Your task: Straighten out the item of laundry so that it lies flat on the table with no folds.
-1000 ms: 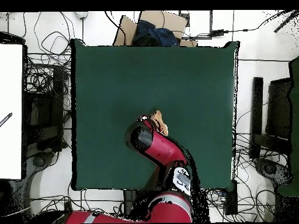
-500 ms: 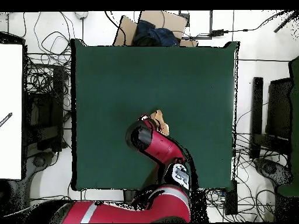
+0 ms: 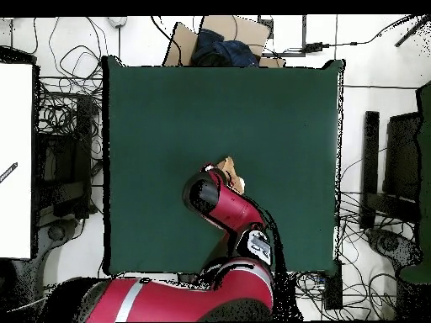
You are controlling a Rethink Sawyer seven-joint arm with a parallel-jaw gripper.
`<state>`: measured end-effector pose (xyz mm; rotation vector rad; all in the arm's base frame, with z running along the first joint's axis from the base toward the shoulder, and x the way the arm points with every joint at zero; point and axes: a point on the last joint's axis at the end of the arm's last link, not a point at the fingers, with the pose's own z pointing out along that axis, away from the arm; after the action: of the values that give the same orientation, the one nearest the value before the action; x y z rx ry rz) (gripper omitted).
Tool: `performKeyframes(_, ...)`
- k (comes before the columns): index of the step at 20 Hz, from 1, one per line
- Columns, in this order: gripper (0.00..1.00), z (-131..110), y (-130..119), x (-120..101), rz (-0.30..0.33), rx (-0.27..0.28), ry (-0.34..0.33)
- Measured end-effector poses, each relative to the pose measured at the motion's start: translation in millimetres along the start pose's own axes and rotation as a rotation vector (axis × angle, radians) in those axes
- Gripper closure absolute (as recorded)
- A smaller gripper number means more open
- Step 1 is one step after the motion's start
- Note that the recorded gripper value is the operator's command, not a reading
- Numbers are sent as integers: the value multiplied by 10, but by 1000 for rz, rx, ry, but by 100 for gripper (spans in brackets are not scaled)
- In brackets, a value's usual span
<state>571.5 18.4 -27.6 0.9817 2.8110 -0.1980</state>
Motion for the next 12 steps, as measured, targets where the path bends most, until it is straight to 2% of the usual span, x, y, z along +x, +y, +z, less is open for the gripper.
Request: performKeyframes(12,100,-2,34,-9,-5,-3,-5)
